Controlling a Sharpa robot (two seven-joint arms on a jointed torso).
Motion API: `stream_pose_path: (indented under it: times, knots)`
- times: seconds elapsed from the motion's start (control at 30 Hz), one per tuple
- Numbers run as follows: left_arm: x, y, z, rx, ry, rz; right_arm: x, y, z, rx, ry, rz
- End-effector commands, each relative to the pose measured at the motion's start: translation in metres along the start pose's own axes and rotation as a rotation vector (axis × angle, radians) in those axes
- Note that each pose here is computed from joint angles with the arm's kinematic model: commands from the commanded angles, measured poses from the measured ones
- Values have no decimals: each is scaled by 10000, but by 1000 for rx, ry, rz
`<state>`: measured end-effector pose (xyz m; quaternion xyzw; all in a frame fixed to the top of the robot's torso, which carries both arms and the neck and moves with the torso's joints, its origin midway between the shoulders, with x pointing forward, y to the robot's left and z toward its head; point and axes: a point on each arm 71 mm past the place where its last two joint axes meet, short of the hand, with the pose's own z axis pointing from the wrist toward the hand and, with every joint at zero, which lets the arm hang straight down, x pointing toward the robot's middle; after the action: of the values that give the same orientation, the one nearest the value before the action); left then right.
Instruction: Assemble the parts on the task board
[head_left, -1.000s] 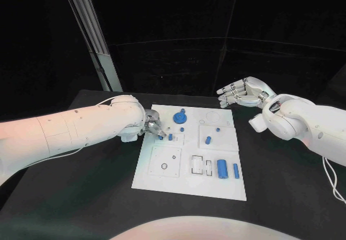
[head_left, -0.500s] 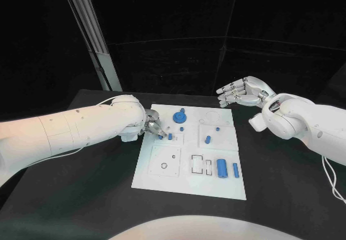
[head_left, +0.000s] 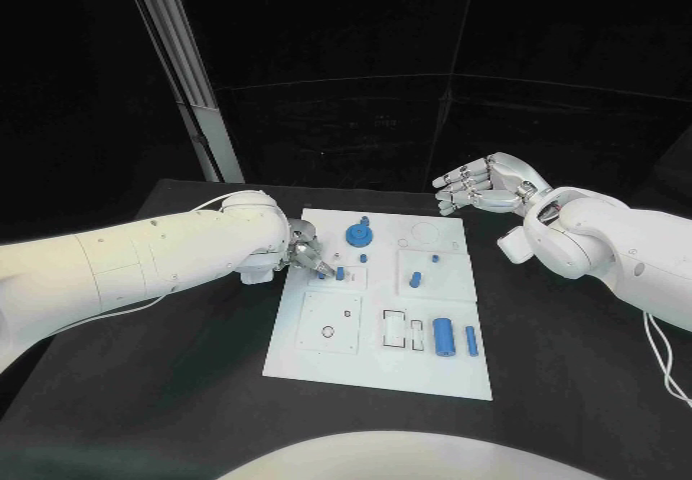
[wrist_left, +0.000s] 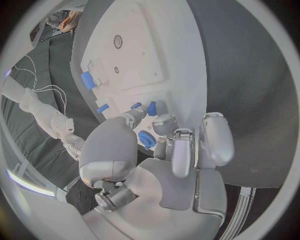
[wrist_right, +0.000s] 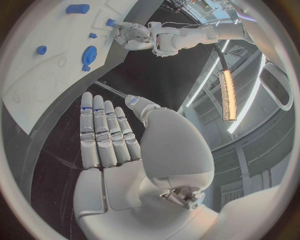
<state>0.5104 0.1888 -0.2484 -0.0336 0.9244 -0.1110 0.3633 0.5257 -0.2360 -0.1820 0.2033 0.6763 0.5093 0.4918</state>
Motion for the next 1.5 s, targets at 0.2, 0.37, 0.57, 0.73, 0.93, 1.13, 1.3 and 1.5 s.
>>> stream_pose_path:
  times: [0.2, 0.37, 0.57, 0.73, 0.93, 1.13, 1.3, 1.5]
  knots:
    - [-64, 66, 3, 26, -91, -64, -1, 13, 7, -7, 4, 4]
    - [-116, 59, -8, 91, -144, -157, -2, 9, 7, -5, 5, 4]
    - [-185, 77, -28, 158, -210, -244, -5, 5, 5, -3, 5, 4]
    - [-250, 50, -59, 268, -270, -320, -12, 1, 2, -1, 3, 3]
    - [-358, -170, -77, 483, -398, -262, -5, 0, 14, -2, 2, 3]
    - [-326, -366, -46, 617, -454, -64, 13, 6, 29, -4, 6, 5]
    - [-249, -468, 17, 625, -440, 81, 18, 9, 33, -4, 7, 5]
    - [-174, -553, 93, 604, -409, 182, 30, 14, 41, -6, 9, 6]
